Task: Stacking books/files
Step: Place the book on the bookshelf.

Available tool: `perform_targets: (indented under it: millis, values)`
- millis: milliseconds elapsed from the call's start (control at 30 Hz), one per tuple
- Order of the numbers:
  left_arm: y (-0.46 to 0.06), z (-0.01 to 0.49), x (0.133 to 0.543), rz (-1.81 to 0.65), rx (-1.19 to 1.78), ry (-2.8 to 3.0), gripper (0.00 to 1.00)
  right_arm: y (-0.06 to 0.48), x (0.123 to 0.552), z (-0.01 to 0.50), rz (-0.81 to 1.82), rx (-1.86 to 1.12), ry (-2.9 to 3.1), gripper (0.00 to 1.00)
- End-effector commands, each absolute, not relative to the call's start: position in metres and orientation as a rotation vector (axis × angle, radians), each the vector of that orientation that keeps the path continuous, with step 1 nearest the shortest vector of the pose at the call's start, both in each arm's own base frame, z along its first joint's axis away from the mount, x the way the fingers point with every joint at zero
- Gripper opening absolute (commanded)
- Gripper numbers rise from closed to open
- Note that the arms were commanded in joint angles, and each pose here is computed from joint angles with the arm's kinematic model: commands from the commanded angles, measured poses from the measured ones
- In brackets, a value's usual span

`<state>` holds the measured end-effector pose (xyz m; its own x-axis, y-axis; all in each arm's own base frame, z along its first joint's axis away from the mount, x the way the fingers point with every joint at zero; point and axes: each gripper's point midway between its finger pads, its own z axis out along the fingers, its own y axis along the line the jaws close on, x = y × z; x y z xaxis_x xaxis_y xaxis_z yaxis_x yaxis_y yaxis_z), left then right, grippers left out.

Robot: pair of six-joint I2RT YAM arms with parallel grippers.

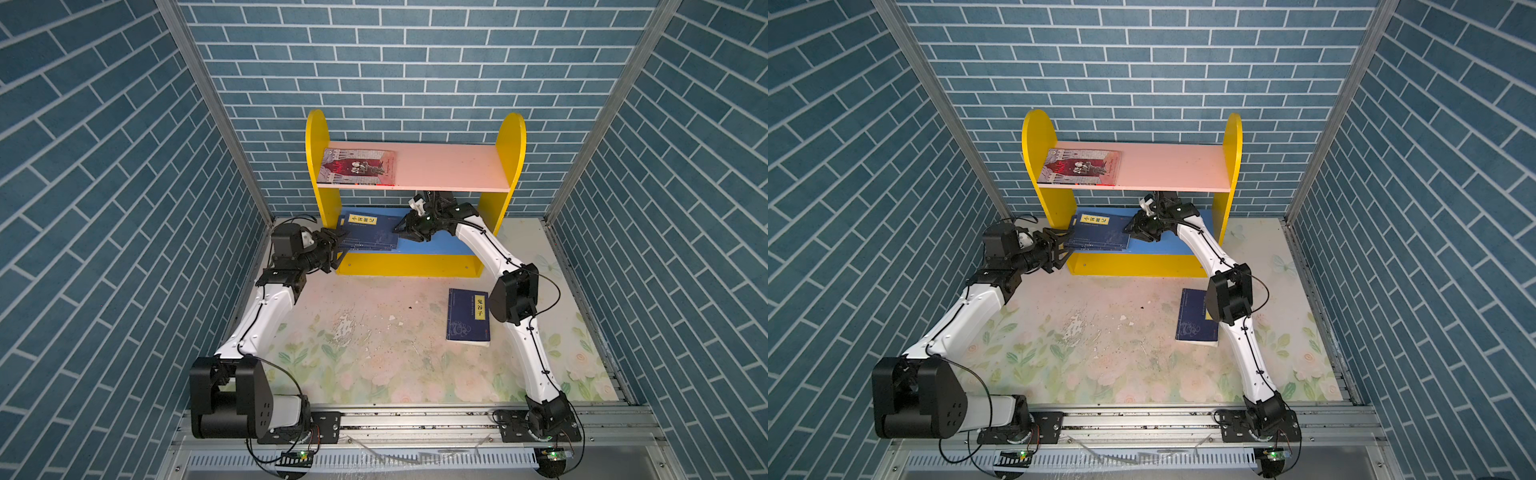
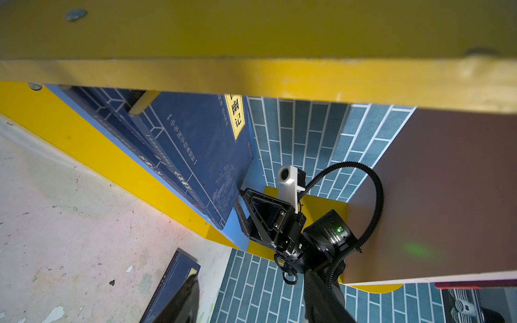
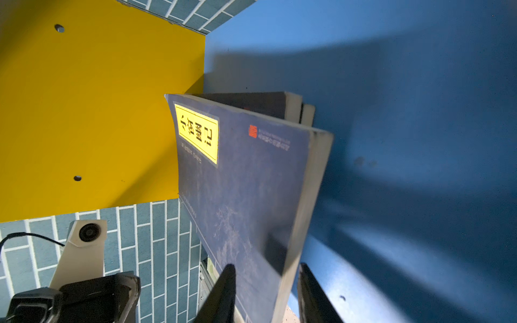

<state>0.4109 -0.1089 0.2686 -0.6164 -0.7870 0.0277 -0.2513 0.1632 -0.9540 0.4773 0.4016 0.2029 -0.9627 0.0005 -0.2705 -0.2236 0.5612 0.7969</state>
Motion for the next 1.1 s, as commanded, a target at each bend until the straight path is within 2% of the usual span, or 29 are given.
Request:
perform_targets:
  millis: [0, 567, 867, 1067]
  values:
    - [-0.106, 0.273, 0.413, -1.462, -0.959, 1.936, 0.62, 0.409, 0.48, 0.233, 1.402, -0.262, 2.446, 0.35]
    - [-0.106, 0.272, 0.414, -1.462, -0.961, 1.937, 0.62, 0.428, 0.482, 0.233, 1.517, -0.27, 2.399, 0.27]
    - [-0.106, 0.273, 0.416, -1.466, -0.962, 1.932, 0.62, 0.433, 0.48, 0.237, 1.564, -0.271, 2.384, 0.27]
    - [-0.106, 0.273, 0.416, -1.466, -0.96, 1.932, 0.62, 0.431, 0.482, 0.239, 1.55, -0.262, 2.378, 0.31]
